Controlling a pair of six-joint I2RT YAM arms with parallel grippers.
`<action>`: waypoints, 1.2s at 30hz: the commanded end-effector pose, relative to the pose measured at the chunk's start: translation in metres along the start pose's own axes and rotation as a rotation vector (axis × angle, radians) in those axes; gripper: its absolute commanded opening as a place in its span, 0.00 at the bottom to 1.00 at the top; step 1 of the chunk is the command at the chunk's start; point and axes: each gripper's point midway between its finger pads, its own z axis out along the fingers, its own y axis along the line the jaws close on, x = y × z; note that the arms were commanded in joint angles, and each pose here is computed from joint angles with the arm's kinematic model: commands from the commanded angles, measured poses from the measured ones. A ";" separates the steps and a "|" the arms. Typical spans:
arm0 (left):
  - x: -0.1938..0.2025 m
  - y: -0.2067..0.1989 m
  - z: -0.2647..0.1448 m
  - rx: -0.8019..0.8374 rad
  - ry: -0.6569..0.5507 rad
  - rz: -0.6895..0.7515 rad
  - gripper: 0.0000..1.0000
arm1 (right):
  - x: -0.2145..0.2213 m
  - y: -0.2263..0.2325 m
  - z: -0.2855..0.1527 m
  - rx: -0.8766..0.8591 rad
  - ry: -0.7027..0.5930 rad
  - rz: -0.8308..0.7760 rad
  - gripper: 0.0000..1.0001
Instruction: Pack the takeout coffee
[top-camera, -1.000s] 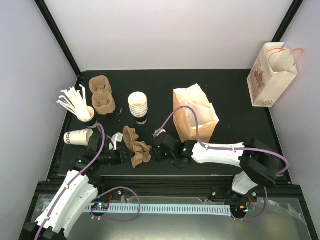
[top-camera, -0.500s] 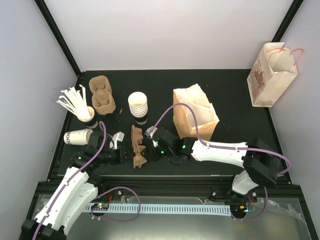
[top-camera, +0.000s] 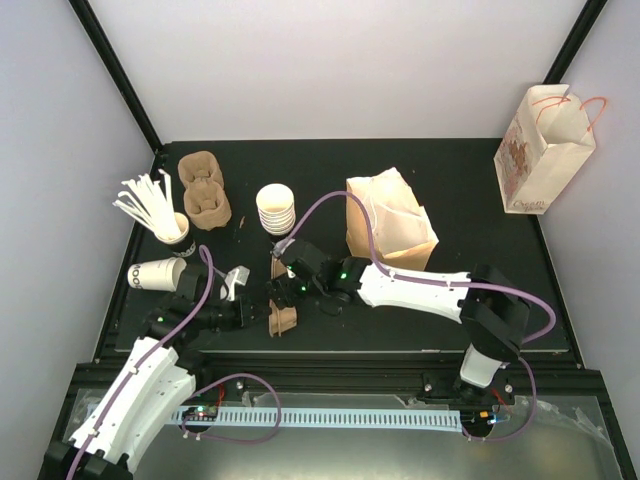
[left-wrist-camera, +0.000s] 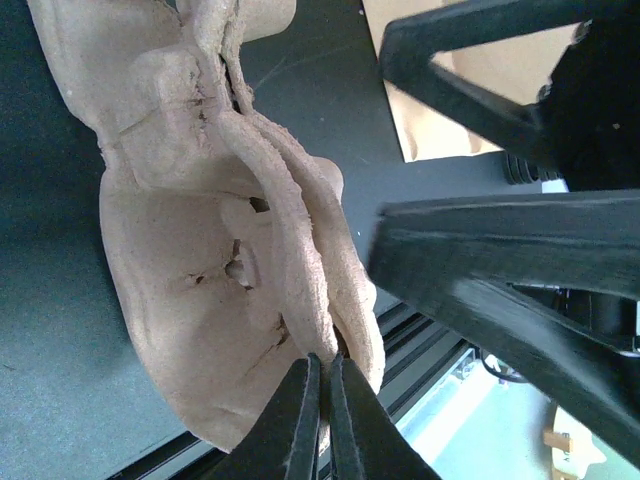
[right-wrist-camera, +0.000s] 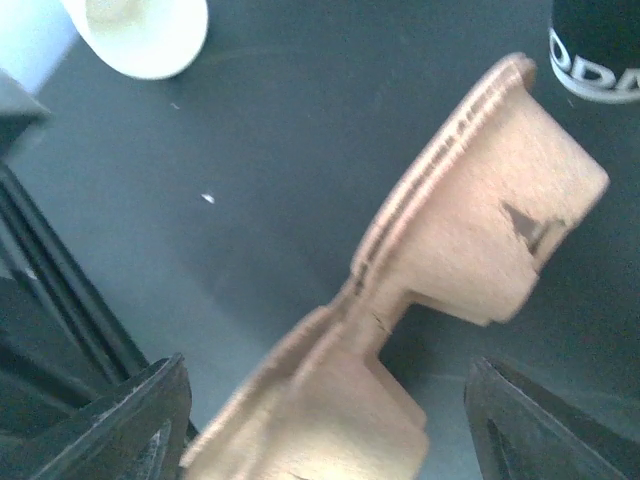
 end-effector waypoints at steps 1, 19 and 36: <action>-0.001 -0.006 -0.001 0.029 -0.007 0.019 0.05 | 0.011 -0.025 0.005 0.117 0.047 0.036 0.76; 0.000 -0.005 -0.001 0.030 -0.008 0.017 0.05 | 0.043 -0.059 0.027 0.257 0.174 0.078 0.70; 0.004 -0.021 -0.008 0.088 0.013 0.020 0.05 | 0.040 -0.071 0.030 0.218 0.164 0.134 0.48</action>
